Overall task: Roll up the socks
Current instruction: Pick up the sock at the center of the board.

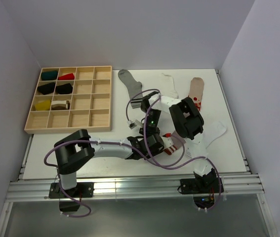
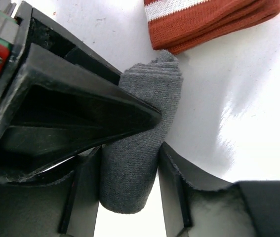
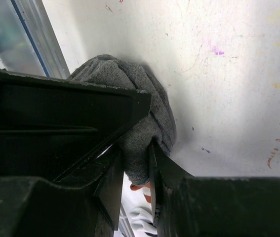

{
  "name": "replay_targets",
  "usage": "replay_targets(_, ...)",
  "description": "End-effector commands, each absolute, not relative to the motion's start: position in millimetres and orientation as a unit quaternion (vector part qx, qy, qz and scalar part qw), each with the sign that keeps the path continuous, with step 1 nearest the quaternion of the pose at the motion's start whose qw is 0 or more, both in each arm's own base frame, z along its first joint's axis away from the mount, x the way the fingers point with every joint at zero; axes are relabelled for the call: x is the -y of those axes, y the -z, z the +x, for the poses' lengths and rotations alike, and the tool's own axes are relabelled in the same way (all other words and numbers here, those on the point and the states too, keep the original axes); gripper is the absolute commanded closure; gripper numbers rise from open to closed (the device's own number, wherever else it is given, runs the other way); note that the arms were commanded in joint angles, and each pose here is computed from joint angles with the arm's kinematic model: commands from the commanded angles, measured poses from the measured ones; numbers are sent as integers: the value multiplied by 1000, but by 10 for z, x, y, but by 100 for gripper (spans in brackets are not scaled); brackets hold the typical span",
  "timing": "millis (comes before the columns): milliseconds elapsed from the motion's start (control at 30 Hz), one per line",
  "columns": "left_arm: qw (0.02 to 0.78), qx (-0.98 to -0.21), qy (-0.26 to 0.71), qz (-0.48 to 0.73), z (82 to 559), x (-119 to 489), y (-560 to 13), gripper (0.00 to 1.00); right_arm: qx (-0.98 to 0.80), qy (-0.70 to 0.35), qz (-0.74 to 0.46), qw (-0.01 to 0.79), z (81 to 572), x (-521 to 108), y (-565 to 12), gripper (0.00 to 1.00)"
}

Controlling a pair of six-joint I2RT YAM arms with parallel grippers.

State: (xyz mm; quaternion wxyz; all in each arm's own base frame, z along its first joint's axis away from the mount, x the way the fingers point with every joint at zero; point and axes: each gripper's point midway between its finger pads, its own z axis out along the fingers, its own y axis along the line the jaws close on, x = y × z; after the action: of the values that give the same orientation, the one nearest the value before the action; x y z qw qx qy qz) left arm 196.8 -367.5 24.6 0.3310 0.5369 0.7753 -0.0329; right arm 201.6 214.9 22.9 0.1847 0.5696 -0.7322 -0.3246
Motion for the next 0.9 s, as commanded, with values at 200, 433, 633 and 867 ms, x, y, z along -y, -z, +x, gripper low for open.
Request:
replay_targets(200,269,-769,13,579,1841,3522,169,77,710,291,618,168,2193,-2112,65,65)
replay_targets(433,261,-772,23,579,1809,3537,214,100,721,296,611,139,2276,-2173,-16,53)
replay_targets(633,264,-781,44,565,1817,3573,195,100,741,295,598,76,2498,-2163,-301,41)
replay_targets(867,292,-790,75,534,1932,3617,-2,100,766,307,565,5,2726,-1987,-735,25)
